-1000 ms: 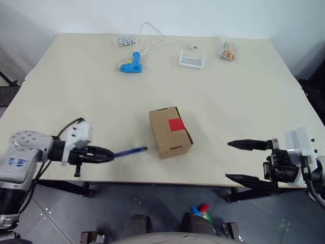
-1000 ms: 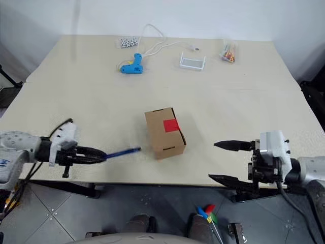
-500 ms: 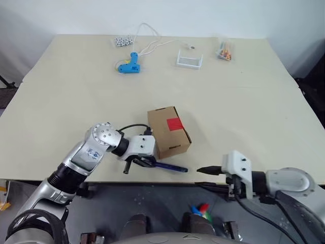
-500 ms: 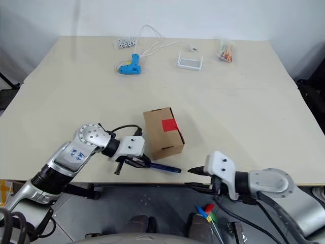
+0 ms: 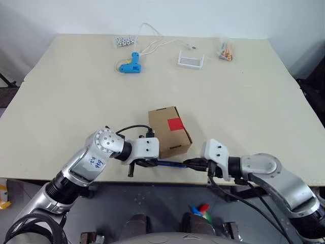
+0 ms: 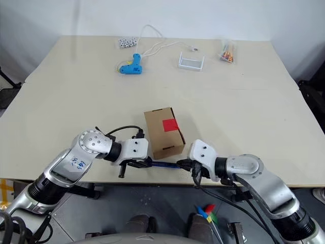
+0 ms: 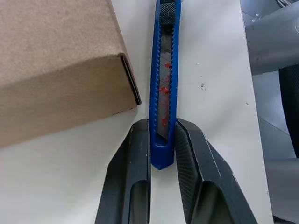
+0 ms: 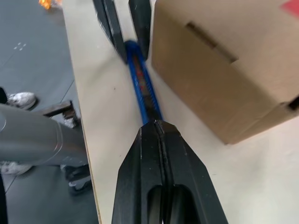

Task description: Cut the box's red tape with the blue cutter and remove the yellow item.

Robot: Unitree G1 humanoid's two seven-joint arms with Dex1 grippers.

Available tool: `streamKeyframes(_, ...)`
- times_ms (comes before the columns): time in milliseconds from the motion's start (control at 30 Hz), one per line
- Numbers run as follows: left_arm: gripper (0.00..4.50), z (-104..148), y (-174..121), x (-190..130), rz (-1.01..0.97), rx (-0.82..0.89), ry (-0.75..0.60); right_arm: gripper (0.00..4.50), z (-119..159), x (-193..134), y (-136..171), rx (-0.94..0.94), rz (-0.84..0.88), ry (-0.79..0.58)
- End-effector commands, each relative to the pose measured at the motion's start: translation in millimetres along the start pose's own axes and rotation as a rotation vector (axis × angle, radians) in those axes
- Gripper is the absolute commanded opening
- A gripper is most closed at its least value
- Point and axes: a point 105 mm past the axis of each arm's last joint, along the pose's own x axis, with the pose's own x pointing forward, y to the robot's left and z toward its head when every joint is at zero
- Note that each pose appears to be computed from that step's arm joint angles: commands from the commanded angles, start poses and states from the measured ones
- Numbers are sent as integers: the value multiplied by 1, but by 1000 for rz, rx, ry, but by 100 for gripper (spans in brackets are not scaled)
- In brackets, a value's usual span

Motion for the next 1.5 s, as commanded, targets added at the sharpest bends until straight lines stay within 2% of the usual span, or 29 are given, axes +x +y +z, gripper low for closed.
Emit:
streamKeyframes(33,44,-9,-10,6,-24,-18,44,2,-1,5,0,-23,17,-6)
streamKeyframes(533,44,-7,-14,6,-12,-20,43,2,-12,24,-1,40,42,-4)
streamKeyframes(833,44,-6,-14,7,-8,-12,34,2,-1,45,5,82,55,-36)
streamKeyframes(1033,44,-9,-10,2,22,-10,20,2,15,28,18,102,113,-129)
streamKeyframes(1100,44,-8,-9,0,52,-9,-25,2,23,14,21,103,114,-175)
streamKeyframes(1200,44,-6,1,-19,205,124,-175,2,35,-33,8,343,30,-287)
streamKeyframes(1233,44,-8,4,-26,251,129,-215,18,38,-45,10,386,41,-305)
streamKeyframes(1300,44,-6,1,-38,290,260,-281,57,34,-61,10,475,31,-275)
streamKeyframes(1433,44,-11,-8,-50,330,428,-302,185,39,-86,24,701,104,-248)
streamKeyframes(1500,44,-1,-5,-54,377,469,-343,261,40,-88,26,810,77,-193)
